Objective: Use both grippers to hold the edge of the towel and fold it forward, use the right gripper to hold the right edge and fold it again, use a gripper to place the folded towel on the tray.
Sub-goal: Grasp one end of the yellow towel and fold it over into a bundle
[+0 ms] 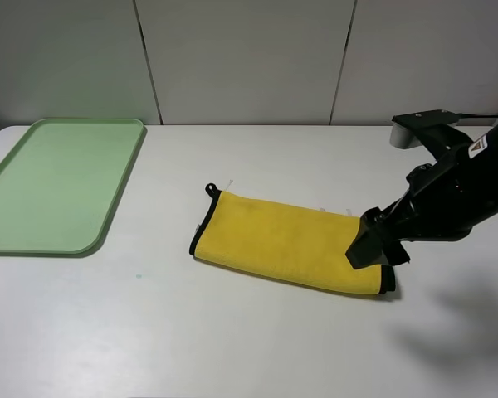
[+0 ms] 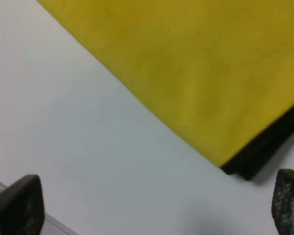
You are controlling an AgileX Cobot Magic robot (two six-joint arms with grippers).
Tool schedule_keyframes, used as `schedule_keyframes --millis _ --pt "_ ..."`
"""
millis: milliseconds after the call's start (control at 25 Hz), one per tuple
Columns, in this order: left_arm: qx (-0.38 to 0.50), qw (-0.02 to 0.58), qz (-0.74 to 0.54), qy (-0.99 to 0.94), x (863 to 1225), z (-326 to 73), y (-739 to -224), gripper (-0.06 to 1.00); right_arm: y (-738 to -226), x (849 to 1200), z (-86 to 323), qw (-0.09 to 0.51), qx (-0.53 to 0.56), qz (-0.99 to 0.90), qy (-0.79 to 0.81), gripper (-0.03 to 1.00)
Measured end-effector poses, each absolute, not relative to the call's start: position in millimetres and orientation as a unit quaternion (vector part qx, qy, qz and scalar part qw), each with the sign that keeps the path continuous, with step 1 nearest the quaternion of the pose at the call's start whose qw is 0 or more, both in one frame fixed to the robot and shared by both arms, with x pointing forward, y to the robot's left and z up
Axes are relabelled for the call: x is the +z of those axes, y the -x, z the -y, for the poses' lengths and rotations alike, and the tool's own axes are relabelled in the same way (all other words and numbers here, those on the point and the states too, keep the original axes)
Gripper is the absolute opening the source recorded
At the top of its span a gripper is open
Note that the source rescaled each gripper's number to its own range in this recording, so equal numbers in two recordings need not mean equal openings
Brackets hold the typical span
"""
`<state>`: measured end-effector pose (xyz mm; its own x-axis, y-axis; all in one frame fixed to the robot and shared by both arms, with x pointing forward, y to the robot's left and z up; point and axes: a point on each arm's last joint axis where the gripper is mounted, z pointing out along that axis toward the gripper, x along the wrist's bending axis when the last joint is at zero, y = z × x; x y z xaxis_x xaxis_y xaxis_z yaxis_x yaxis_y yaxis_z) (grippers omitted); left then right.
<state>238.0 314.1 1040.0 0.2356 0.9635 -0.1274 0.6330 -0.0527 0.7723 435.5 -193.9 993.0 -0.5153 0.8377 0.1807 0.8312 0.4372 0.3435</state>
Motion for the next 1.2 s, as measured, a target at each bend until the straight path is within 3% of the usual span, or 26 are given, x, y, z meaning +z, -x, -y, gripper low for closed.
schedule_keyframes --millis 640,960,1200 --pt "0.318 0.306 -0.74 -0.508 1040.2 -311.6 -229.4 0.98 -437.1 994.2 191.9 -0.009 0.213 -0.796 -0.567 1.0" --pt "0.327 0.316 -0.736 -0.502 1039.8 -311.5 -224.9 0.98 -450.0 989.2 202.0 0.054 0.197 -0.739 -0.642 1.0" --pt "0.329 0.314 -0.736 -0.502 1039.8 -311.9 -224.8 0.98 -468.0 958.9 201.4 0.066 0.16 -0.709 -0.683 1.0"
